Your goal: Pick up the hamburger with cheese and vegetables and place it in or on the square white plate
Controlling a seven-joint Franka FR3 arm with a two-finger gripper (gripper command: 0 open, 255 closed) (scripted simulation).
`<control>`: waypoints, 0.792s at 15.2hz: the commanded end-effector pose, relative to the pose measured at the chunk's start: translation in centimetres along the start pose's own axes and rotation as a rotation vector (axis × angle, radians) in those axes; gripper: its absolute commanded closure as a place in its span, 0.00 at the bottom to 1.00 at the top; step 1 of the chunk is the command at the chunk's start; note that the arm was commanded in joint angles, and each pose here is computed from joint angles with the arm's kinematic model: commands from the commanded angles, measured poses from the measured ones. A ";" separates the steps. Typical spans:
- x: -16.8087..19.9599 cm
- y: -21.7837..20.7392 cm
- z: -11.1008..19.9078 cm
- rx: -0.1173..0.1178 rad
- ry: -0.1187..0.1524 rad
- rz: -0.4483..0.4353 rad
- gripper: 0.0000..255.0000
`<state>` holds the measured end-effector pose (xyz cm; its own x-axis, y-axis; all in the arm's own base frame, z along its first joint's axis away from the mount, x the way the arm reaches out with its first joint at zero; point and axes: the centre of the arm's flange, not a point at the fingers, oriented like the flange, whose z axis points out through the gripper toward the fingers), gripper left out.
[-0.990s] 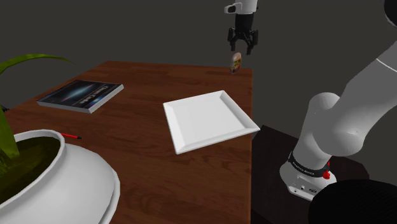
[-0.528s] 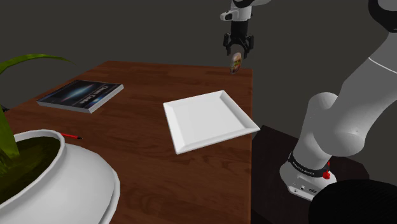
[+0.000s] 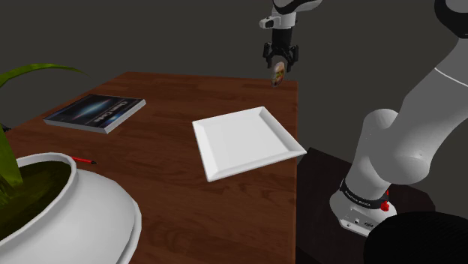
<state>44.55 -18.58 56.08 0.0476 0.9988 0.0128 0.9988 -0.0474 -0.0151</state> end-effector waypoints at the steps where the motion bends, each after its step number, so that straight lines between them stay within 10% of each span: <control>1: 0.0 0.0 0.0 0.000 0.000 0.000 0.00; 2: 0.0 0.0 0.0 0.000 0.000 0.000 0.00; 3: 0.0 0.0 0.0 0.000 0.000 0.000 1.00; 12: 0.0 0.0 0.0 0.000 0.000 0.000 1.00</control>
<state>44.55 -18.60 56.10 0.0478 0.9988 0.0127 0.9988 -0.0477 -0.0146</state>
